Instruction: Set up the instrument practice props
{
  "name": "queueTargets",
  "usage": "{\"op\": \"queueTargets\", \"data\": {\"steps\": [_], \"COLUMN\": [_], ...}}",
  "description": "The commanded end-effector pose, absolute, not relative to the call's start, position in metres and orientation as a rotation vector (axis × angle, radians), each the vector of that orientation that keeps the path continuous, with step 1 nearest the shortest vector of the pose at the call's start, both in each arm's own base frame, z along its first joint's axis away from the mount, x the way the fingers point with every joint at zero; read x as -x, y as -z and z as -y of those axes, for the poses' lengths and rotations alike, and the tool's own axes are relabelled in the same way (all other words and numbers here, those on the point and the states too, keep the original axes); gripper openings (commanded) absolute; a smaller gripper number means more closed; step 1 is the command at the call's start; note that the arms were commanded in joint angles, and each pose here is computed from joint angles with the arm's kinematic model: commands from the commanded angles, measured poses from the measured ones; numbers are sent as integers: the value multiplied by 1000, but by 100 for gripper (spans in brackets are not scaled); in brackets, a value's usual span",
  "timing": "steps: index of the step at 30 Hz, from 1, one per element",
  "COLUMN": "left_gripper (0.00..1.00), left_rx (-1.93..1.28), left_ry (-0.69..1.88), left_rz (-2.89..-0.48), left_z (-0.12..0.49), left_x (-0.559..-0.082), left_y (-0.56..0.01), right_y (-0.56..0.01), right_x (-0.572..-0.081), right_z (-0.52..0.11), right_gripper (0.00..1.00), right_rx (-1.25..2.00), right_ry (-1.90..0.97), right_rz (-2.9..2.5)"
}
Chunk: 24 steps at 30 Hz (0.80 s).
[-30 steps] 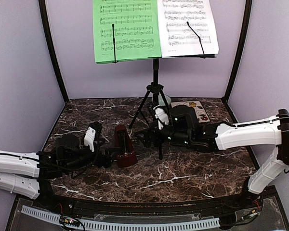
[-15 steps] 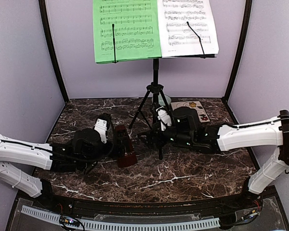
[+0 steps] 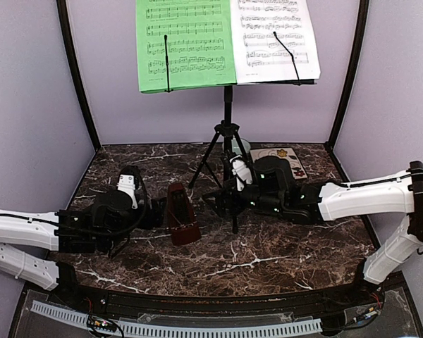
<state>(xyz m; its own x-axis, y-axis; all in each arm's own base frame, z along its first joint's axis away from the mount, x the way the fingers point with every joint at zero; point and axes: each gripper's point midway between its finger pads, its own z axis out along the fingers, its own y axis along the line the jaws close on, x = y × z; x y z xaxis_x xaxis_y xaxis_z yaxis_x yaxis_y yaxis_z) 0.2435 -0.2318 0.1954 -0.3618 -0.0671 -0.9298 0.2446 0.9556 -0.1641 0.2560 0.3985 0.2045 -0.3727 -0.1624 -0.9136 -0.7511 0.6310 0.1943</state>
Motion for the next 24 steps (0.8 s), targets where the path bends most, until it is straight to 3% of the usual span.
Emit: {"op": "queueTargets", "data": {"steps": [1, 24], "left_gripper": [86, 83], "left_rx": [-111, 211], "left_ry": [297, 269], "left_rz": [-1961, -2194], "left_z": [215, 140], "left_x": [-236, -228], "left_y": [-175, -95], "right_y": [-216, -211], "right_x": [-259, -264], "right_z": [-397, -395], "right_gripper": [88, 88], "right_rx": [698, 694], "right_ry": [-788, -782], "right_rz": [-1836, -1854]}}
